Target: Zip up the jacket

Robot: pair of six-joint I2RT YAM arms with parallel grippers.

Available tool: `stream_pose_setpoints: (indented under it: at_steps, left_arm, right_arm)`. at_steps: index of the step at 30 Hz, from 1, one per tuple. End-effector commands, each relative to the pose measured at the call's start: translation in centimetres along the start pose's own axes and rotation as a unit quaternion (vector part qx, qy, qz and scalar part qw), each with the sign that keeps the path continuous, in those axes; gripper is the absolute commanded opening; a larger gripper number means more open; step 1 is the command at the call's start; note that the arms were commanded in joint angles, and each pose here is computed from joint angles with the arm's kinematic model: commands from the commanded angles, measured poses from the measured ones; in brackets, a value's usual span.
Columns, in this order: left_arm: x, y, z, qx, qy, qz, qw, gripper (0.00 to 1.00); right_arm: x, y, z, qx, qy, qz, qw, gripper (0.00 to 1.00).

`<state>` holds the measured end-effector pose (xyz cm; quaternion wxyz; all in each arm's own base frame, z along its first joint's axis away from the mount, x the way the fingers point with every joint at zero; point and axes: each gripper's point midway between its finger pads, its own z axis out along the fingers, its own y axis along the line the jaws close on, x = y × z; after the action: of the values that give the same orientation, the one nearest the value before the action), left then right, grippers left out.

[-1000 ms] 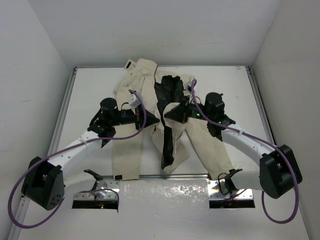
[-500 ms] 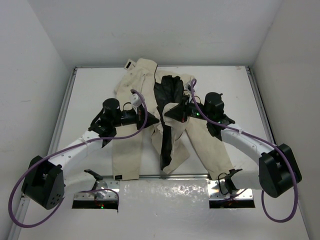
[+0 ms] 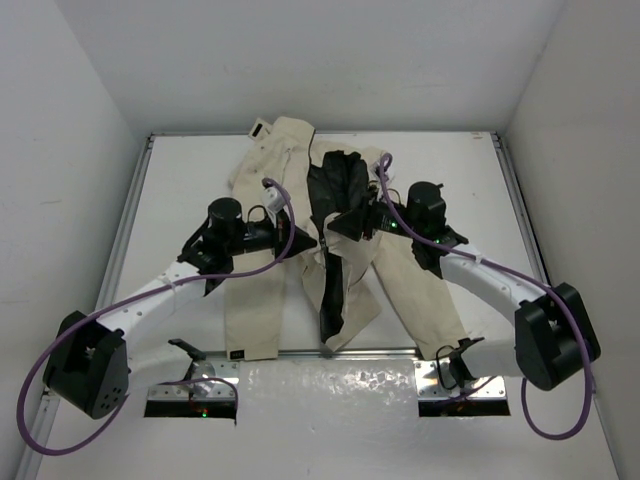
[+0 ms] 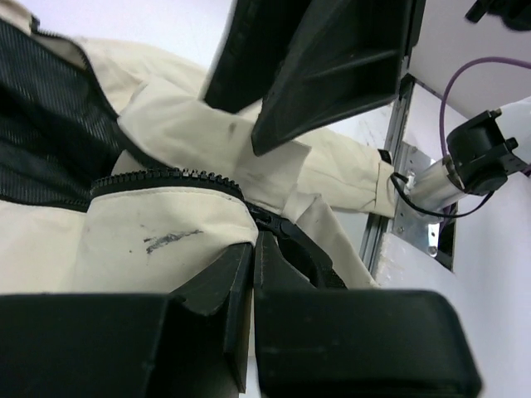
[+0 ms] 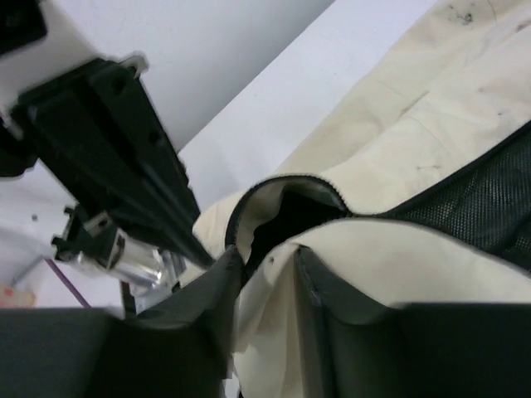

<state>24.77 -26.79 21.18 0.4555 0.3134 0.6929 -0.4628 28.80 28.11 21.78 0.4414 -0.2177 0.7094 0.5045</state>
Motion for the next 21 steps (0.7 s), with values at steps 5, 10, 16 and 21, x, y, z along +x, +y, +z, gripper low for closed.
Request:
stream_pose_setpoints:
  at_steps: [5,10,16,21]
  left_arm:
    - [2.7,0.7,0.0,-0.023,0.039,-0.053,0.998,0.00]
    - [3.1,0.8,0.3,-0.015,0.044,-0.052,0.998,0.00]
    - [3.6,0.9,0.4,-0.014,0.045,-0.055,0.997,0.00]
    - [3.6,0.7,0.6,-0.009,0.044,-0.060,0.997,0.00]
  right_arm:
    - [-1.4,-2.7,-0.6,0.087,0.049,-0.065,0.993,0.53]
    - [-1.7,-1.6,-2.8,0.110,0.075,-0.084,0.987,0.61]
    - [2.4,0.0,-4.7,0.120,0.085,0.034,0.989,0.22]
    - [4.7,5.1,-3.2,0.045,0.083,0.053,0.994,0.02]
